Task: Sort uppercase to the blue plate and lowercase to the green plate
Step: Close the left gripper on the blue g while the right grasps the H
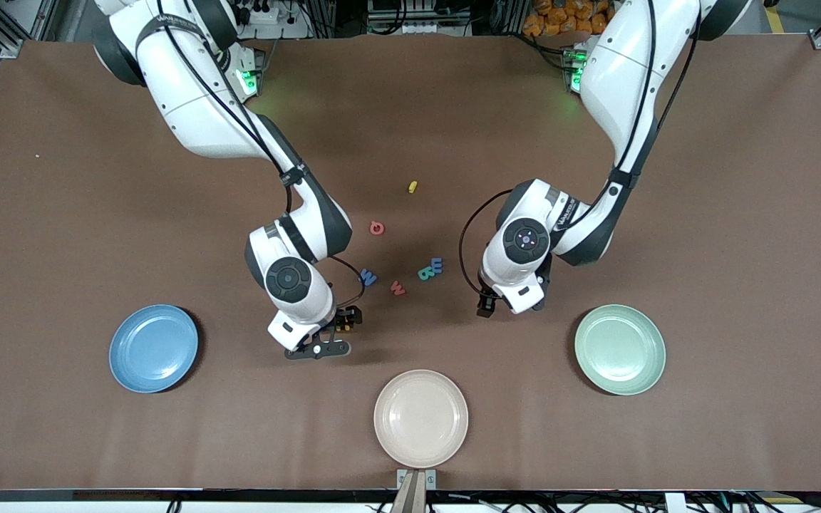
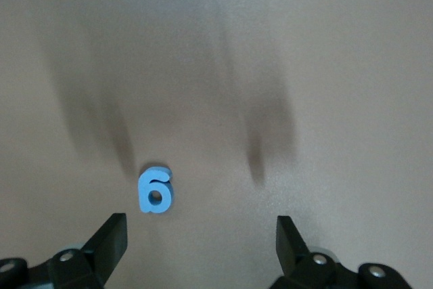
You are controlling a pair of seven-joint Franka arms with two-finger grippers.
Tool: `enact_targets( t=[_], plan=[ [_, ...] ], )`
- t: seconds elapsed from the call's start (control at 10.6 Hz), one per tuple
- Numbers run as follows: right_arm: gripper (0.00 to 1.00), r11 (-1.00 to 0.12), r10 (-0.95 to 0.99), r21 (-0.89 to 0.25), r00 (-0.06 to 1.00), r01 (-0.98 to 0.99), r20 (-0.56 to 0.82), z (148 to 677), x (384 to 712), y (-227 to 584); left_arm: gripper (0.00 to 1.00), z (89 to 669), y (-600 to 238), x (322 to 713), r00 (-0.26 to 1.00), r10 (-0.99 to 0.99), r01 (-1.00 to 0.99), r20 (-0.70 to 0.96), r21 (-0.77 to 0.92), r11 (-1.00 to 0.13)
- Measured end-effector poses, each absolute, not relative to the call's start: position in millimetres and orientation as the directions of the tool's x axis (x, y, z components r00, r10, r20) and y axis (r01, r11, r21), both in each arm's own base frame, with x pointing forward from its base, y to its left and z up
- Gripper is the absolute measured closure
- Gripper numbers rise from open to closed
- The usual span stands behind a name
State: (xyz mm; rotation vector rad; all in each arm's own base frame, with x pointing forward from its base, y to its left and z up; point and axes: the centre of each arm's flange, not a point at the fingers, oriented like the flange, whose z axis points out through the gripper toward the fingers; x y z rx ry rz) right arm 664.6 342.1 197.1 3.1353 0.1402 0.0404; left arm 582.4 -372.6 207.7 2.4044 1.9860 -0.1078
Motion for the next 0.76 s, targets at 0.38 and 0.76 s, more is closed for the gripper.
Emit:
enact_targets(
  t=[0.38,0.76],
  plan=[
    [0.00,-0.997,0.077,0.004,0.997,0.077,0.018,173.5,652.6,358.9,0.09,190.8,-373.3,569.4,0.125,0.991,0.992,-0.054,-0.022,-0.126],
    [0.14,-0.998,0.070,0.001,0.997,0.070,0.023,171.5,651.6,362.9,0.10,170.7,-373.8,549.1,0.162,0.987,0.986,-0.002,-0.045,-0.162]
  ],
)
